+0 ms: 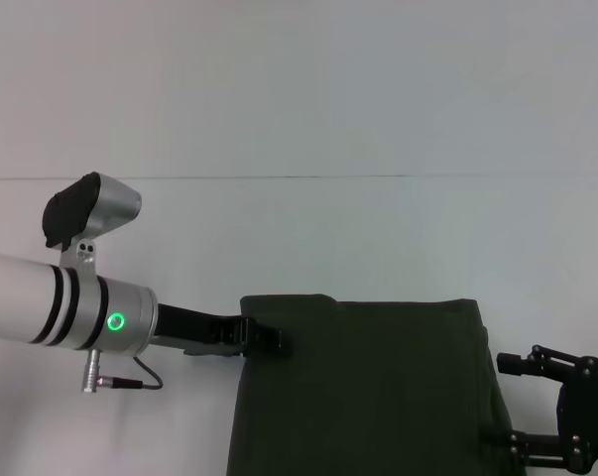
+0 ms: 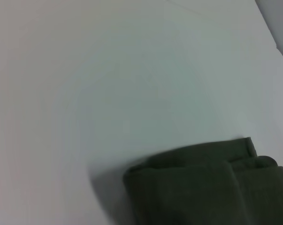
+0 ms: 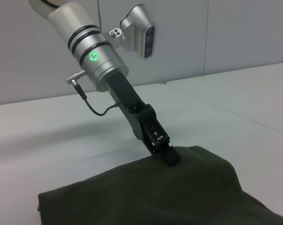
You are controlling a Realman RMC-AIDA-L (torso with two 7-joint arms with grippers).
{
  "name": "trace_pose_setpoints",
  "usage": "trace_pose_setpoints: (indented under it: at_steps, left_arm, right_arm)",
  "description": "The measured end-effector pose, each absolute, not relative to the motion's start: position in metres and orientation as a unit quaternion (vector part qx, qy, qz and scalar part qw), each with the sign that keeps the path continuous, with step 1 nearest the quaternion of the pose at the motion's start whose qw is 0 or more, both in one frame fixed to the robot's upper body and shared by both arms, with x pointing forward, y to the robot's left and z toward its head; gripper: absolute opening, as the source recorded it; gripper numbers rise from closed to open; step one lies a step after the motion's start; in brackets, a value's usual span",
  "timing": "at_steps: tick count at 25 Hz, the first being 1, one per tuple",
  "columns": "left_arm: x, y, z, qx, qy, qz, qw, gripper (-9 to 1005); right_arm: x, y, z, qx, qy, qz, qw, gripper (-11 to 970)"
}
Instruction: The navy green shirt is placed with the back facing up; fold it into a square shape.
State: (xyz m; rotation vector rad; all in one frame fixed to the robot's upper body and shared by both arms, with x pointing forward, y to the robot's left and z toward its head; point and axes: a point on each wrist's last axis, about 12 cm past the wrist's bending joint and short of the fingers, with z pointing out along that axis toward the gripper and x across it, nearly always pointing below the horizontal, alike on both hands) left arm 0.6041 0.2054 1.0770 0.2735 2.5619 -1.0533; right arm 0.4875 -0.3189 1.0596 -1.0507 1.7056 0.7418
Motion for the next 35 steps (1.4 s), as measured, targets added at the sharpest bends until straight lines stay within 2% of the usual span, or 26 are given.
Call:
trace_pose_setpoints:
  at_steps: [9,14,20,28,35]
  left_arm:
    - [0.604,0.205,1.077,0.108,0.904,-0.371,0.185,437]
    - [0.604,0.205,1.077,0.116,0.902,-0.369,0.189,232]
    - [0.604,0.206,1.077,0.126,0.902,-0.365,0.193,63]
    - [0.609,0.219,1.081,0.12,0.903,-0.357,0.206,64]
    - [0.613,0.245,1.083,0.083,0.906,-0.344,0.233,61]
  right_arm:
    - [0.487,-0.319,1.06,-0.431,0.698,0.307,0.482,882]
    - [0.487,-0.319,1.061,-0.429,0.697,0.307,0.485,882]
    - [0.489,-0.318,1.062,-0.431,0.695,0.308,0.486,882]
    - [0.493,-0.315,1.063,-0.433,0.693,0.307,0.487,882]
    - [0.496,-0.312,1.065,-0.436,0.689,0.309,0.489,882]
